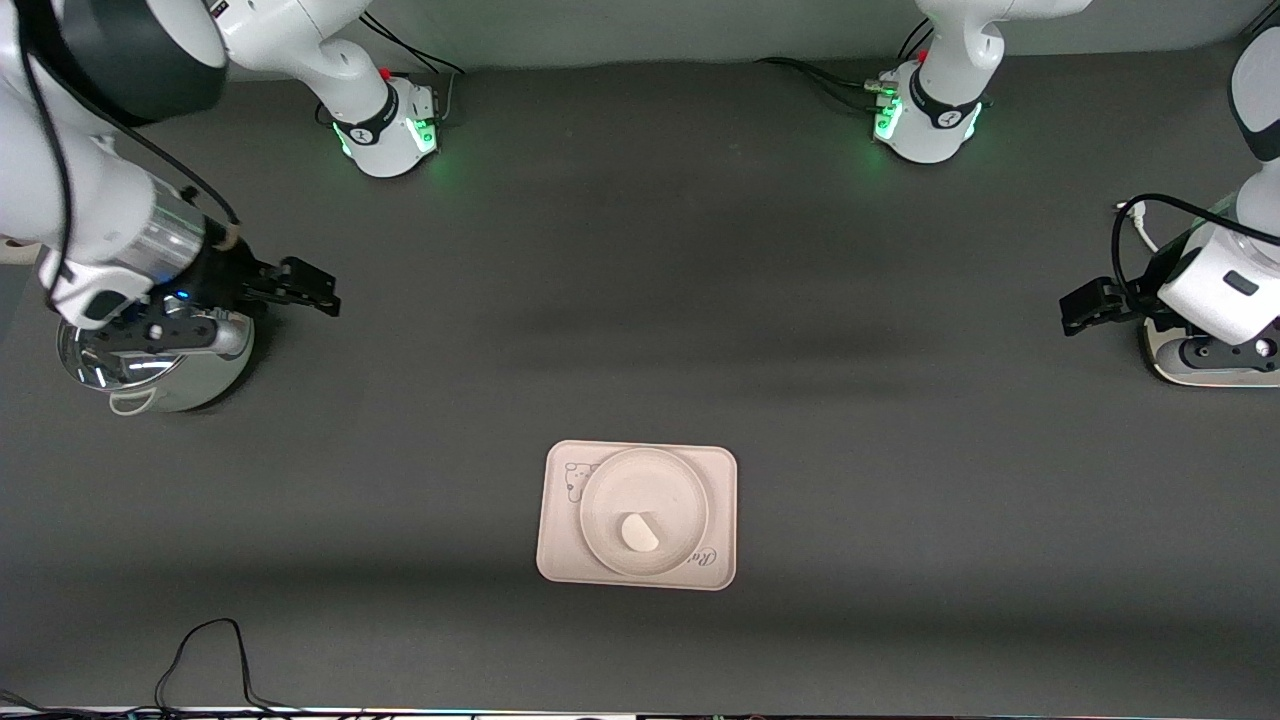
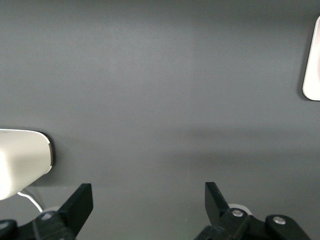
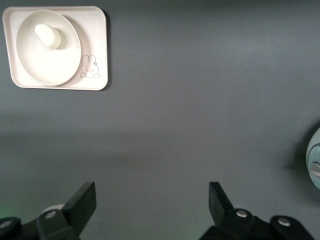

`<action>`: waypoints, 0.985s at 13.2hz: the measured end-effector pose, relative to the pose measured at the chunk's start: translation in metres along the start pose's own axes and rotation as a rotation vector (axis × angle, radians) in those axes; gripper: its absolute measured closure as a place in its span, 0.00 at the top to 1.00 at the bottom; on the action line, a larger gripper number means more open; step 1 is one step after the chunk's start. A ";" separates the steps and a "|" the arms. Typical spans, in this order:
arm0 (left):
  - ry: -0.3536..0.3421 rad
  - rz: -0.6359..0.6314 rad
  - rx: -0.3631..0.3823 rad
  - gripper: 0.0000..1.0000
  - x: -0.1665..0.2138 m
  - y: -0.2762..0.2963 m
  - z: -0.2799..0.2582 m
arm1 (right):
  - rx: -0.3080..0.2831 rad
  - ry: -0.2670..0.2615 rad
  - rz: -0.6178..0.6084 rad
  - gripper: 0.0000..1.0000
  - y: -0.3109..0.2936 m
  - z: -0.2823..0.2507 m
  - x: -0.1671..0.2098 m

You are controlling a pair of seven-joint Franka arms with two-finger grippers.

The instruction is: Place bun in plate and plate on tray

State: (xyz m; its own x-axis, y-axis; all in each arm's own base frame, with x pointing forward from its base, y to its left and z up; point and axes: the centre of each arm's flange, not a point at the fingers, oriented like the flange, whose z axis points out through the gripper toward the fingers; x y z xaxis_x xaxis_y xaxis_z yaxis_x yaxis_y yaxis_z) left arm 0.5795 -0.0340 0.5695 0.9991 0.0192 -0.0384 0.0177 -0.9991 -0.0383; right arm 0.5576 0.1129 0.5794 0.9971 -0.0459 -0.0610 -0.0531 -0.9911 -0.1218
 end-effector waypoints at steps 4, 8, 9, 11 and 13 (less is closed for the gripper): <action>0.000 0.000 0.000 1.00 0.000 0.000 0.000 | 0.006 0.002 0.011 1.00 0.029 -0.008 0.002; 0.000 0.000 0.000 1.00 0.000 0.000 0.000 | 0.017 -0.003 0.019 1.00 0.050 -0.020 -0.003; 0.000 0.000 0.000 1.00 0.000 0.000 0.000 | 0.019 0.002 0.022 1.00 0.053 -0.025 -0.006; 0.000 0.000 0.000 1.00 0.000 0.000 0.000 | 0.008 0.013 0.020 1.00 0.060 -0.031 -0.007; 0.000 0.000 -0.001 1.00 0.000 0.000 0.000 | -0.044 0.019 -0.010 1.00 0.064 -0.030 -0.007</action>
State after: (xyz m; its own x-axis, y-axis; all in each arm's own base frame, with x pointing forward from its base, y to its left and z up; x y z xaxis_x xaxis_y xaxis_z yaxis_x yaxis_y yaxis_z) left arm 0.5795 -0.0342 0.5696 0.9991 0.0190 -0.0383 0.0176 -0.9991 -0.0377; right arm 0.5490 0.0457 0.6022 0.9984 -0.0380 -0.0410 -0.0411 -0.9960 -0.0787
